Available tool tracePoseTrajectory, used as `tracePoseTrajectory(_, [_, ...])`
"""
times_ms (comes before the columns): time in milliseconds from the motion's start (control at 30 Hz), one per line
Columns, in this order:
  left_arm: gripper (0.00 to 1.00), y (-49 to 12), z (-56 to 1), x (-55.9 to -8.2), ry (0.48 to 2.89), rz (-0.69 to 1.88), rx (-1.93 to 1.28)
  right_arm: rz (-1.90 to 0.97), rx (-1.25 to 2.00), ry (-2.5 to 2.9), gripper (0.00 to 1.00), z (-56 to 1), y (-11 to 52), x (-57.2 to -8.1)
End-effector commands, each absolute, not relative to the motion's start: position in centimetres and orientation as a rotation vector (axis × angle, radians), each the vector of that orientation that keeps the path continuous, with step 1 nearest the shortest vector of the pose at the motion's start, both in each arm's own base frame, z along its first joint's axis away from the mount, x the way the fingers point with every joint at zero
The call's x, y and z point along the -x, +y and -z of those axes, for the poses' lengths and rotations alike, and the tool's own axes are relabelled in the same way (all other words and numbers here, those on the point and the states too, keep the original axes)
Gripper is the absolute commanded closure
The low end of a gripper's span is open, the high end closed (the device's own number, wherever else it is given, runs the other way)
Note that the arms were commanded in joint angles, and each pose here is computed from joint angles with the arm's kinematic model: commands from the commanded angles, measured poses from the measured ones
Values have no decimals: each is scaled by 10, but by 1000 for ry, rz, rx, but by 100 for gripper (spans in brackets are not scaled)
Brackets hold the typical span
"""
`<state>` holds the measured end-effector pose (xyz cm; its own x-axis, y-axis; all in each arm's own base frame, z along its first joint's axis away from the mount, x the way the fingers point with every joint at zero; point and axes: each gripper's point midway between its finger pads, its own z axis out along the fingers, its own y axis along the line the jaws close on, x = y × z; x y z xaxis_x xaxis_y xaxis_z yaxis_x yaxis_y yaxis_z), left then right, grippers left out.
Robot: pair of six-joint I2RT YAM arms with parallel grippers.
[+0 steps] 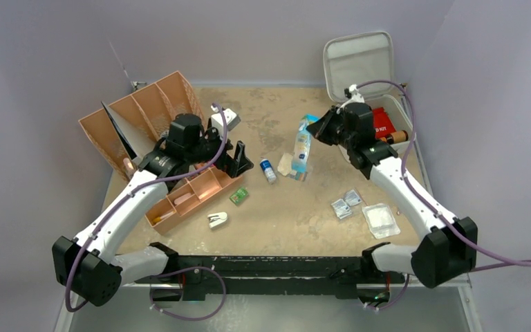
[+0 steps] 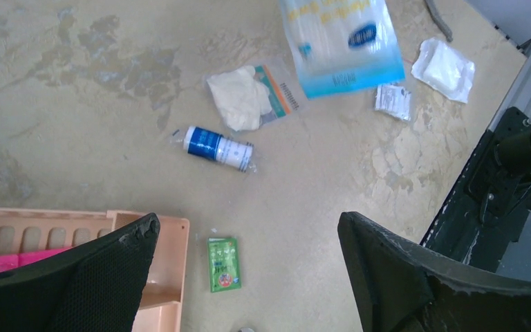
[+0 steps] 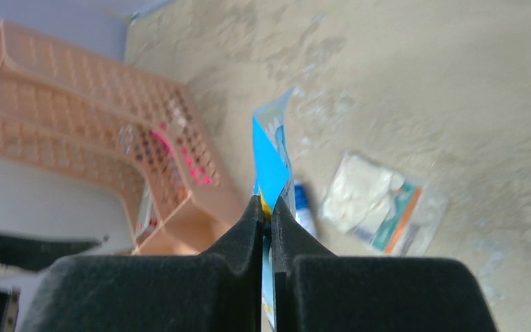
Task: Organize the medicine kit
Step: Pick up the medical item at the center of the board, then place the medical item at the medicine box.
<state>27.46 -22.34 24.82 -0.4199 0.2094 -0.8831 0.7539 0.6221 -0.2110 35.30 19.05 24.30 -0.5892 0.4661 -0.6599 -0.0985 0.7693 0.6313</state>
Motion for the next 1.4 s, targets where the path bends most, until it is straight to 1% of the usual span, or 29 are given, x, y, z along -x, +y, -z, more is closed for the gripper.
tracePoseTrajectory(0, [0, -220, -246, -277, 1939, 752, -697, -610, -353, 1933, 100, -282, 150, -401])
tracePoseTrajectory(67, [0, -220, -246, -273, 1905, 759, -727, -495, -368, 1918, 100, -284, 128, -415])
tracePoseTrajectory(233, [0, -225, -250, -265, 1867, 827, -692, -435, -496, 1847, 100, -288, 75, -446])
tracePoseTrajectory(400, [0, -215, -248, -281, 1993, 752, -552, -385, -627, 1813, 100, -273, 32, -476])
tracePoseTrajectory(467, [0, -211, -245, -282, 2053, 714, -563, -367, -685, 1783, 100, -269, 14, -486])
tracePoseTrajectory(533, [0, -205, -245, -283, 2071, 669, -563, -347, -752, 1765, 100, -260, -5, -492])
tracePoseTrajectory(633, [0, -198, -250, -281, 2027, 642, -541, -318, -857, 1725, 100, -250, -34, -498])
tracePoseTrajectory(767, [0, -192, -248, -278, 2013, 621, -520, -334, -969, 1645, 100, -248, -63, -498])
tracePoseTrajectory(900, [0, -190, -239, -278, 2041, 585, -536, -330, -1027, 1611, 100, -247, -83, -496])
tracePoseTrajectory(1067, [0, -200, -243, -271, 2011, 629, -593, -353, -1070, 1593, 100, -230, -91, -501])
tracePoseTrajectory(1367, [0, -203, -240, -267, 2009, 626, -624, -387, -1136, 1576, 100, -207, -109, -515])
